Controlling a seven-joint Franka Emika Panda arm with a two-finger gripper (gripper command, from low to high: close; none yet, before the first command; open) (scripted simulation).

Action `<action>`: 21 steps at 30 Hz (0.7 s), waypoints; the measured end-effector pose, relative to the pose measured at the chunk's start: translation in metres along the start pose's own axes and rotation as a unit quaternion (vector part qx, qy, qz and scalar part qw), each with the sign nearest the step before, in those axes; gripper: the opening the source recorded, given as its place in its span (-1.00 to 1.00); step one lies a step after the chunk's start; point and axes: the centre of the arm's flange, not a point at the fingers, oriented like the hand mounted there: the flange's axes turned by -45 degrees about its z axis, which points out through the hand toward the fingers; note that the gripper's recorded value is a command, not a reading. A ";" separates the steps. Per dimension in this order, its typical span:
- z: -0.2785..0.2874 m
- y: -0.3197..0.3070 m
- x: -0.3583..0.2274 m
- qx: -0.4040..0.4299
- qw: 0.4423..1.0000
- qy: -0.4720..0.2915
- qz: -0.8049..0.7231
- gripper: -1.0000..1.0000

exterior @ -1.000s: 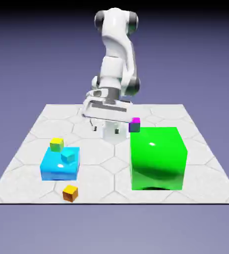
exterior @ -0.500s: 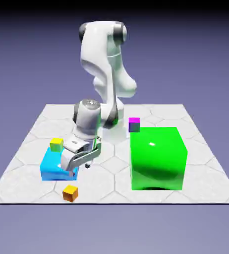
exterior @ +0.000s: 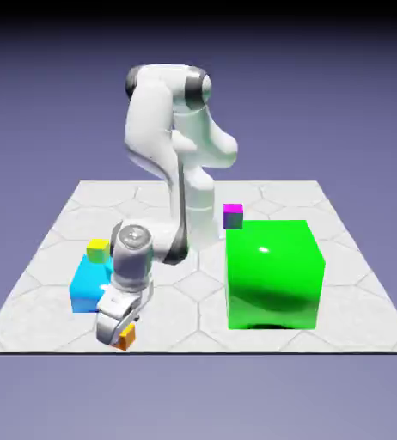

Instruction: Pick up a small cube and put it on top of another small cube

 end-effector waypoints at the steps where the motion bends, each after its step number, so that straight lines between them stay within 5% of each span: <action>1: 0.004 0.001 -0.001 -0.003 1.000 -0.003 0.000 0.00; 2: 0.007 0.001 -0.002 -0.006 1.000 -0.006 0.000 -1.00; 16: -0.057 0.000 -0.004 -0.002 1.000 -0.003 0.000 -1.00; 21: -0.081 -0.017 -0.069 0.017 0.989 -0.045 0.137 -1.00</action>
